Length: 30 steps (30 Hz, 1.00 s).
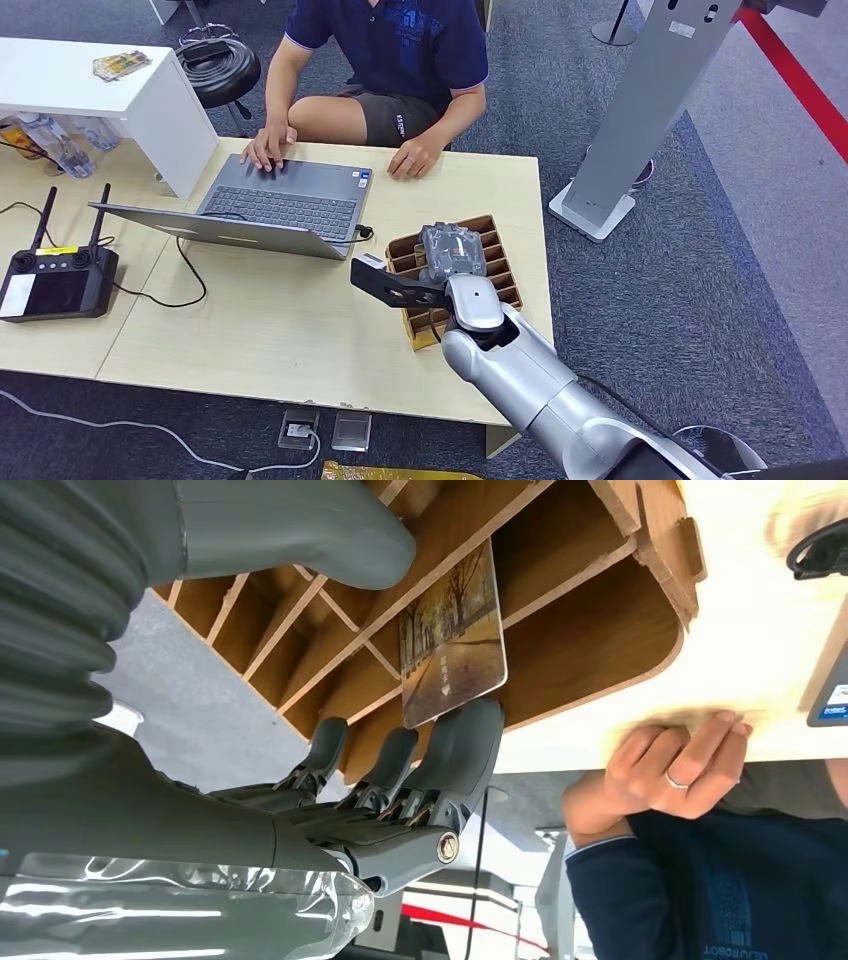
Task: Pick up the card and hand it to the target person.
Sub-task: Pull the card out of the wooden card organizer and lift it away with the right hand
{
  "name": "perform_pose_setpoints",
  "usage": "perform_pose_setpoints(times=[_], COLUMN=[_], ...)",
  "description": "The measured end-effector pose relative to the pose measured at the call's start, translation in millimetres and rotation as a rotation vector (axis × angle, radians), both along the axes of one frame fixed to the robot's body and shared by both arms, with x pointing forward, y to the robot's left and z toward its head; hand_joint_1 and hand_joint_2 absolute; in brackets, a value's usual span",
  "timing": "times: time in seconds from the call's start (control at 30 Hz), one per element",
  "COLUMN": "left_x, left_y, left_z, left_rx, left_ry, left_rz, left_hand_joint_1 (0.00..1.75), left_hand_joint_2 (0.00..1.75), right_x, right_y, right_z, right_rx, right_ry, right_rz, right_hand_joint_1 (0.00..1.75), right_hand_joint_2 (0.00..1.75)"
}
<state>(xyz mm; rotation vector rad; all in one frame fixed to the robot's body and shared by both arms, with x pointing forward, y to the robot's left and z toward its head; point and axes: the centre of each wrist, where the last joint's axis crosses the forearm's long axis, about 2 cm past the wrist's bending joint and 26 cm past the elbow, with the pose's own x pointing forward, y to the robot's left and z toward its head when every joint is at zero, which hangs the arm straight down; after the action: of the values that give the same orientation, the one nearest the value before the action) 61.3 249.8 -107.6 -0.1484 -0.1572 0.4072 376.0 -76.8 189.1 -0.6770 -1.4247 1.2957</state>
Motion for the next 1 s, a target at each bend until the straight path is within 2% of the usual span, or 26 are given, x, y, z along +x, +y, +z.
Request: perform_pose_setpoints(times=[0.2, 0.67, 0.87, 1.0], left_x=[0.0, 0.0, 0.1, 0.1], left_y=[0.0, -0.1, -0.1, -0.2], left_z=[0.0, 0.0, 0.0, 0.0], left_rx=[-0.002, -0.006, -0.007, -0.009], left_ry=[0.000, -0.002, -0.003, -0.004], left_rz=[0.000, -0.002, -0.002, -0.003], left_hand_joint_1=[0.00, 0.00, 0.00, 0.00], left_hand_joint_2=[0.00, 0.00, 0.00, 0.00], right_x=[1.0, 0.5, 0.6, 0.7], right_y=[-0.5, -3.2, -7.5, -9.3], right_z=[-0.7, -4.4, -7.2, -6.9], right_rx=[-0.001, -0.022, -0.034, -0.036], right_ry=[0.002, 0.017, 0.019, 0.017], right_rz=[0.002, -0.024, -0.036, -0.043], right_hand_joint_1=[0.70, 0.79, 0.97, 1.20], right_hand_joint_2=[1.75, 1.75, 1.75, 1.75])
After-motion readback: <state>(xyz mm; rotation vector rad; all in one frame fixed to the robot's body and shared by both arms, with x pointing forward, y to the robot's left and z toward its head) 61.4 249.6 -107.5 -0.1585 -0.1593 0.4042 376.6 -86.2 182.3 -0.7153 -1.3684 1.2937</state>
